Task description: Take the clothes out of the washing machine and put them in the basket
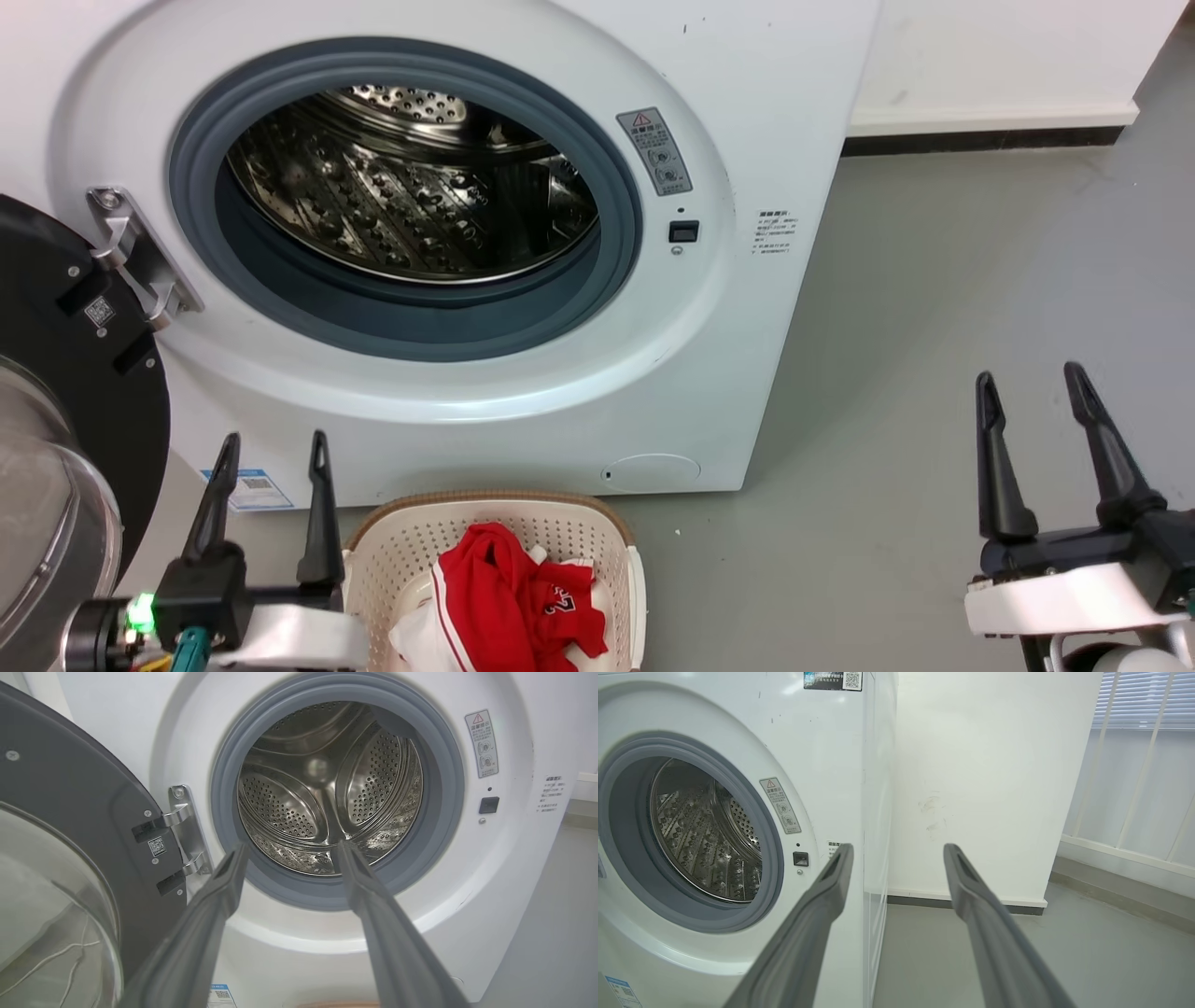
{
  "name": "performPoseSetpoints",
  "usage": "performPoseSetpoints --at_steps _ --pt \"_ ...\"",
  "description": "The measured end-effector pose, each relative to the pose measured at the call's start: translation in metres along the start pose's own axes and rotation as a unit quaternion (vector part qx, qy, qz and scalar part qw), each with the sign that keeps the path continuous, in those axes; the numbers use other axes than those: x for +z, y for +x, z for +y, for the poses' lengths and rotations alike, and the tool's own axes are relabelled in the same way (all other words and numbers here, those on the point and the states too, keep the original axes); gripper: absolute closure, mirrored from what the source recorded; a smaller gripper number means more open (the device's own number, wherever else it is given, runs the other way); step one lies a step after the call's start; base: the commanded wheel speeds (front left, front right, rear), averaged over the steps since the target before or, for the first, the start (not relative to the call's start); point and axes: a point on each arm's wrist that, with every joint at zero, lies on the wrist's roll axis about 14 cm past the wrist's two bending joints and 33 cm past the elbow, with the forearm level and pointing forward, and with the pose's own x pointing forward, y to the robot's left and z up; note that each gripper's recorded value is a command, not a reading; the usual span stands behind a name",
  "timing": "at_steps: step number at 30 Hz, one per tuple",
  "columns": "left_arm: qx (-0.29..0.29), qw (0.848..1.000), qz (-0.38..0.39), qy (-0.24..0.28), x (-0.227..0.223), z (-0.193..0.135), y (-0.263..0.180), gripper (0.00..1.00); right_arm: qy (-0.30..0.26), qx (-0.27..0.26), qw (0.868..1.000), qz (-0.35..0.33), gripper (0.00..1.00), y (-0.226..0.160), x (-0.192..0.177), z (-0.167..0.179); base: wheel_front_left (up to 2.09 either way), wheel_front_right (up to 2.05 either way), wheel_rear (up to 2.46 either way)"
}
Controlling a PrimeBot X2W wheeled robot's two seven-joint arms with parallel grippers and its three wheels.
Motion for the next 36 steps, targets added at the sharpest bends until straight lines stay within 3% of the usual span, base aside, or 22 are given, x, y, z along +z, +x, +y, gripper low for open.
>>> performPoseSetpoints --at_steps 11,36 --pt "0.013 1.0 0.003 -0.025 0.002 -0.005 -0.016 0.0 0.006 -0.007 1.0 -0.002 0.0 -0.012 0.005 -0.003 0.0 0.0 0.0" --pt "0.013 1.0 -0.005 -0.026 0.007 -0.006 -0.016 0.0 0.011 -0.009 1.0 0.0 0.0 -0.014 0.004 -0.004 0.0 0.0 0.0"
